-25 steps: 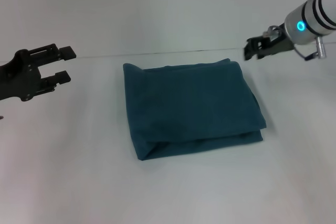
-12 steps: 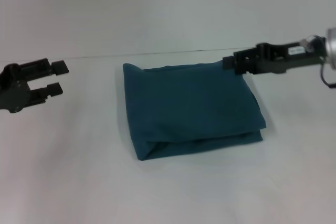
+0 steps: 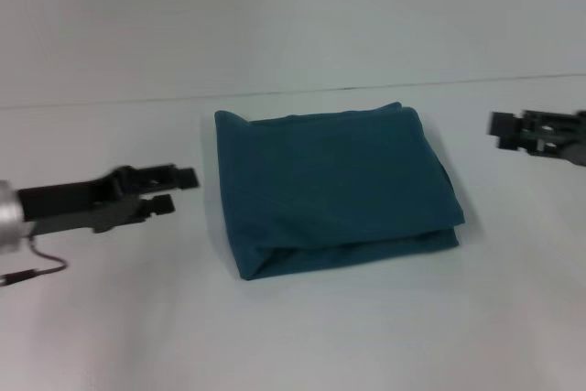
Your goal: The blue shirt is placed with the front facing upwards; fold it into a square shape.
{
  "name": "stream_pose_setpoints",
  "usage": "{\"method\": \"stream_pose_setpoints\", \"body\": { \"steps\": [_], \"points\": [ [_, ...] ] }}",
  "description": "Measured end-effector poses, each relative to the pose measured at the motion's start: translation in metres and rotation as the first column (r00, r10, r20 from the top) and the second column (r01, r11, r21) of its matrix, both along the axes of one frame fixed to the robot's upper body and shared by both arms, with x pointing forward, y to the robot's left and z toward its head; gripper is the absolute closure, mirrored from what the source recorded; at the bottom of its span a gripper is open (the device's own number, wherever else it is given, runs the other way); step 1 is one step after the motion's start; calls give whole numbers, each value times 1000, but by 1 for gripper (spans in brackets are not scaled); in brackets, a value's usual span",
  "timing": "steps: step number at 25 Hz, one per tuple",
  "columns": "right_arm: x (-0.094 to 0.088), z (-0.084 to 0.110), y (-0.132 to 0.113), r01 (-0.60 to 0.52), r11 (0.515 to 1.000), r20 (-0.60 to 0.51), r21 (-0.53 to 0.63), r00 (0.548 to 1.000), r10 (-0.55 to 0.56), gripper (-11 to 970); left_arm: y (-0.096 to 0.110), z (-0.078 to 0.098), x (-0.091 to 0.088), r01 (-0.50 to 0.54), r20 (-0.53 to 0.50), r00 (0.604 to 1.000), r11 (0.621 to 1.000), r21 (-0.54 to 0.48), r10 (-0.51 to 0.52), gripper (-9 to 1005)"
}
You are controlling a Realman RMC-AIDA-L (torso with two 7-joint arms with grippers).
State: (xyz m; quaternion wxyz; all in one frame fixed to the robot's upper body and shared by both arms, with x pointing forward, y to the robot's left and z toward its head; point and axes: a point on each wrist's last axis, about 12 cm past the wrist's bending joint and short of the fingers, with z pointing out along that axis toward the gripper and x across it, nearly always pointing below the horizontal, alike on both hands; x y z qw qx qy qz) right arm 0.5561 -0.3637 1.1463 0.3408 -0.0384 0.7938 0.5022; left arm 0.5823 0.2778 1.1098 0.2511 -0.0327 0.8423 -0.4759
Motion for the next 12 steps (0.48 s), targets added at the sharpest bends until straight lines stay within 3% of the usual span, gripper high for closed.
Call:
{"method": "stream_pose_setpoints", "body": {
  "steps": [5,11,12],
  "points": [
    [-17,-9,-14,50,999,0,18,999,-50,256,-41,-8,26,21,41,999,983,182,-29,242],
    [-19,-11,-17,51,999,1,14,999,-51,256,-65,-3,48,15,27,999,977,212,-22,240],
    [-18,-11,-17,52,999,1,14,999,-52,256,-67,-4,50,12,21,1000,977,215,-17,201]
  ]
}}
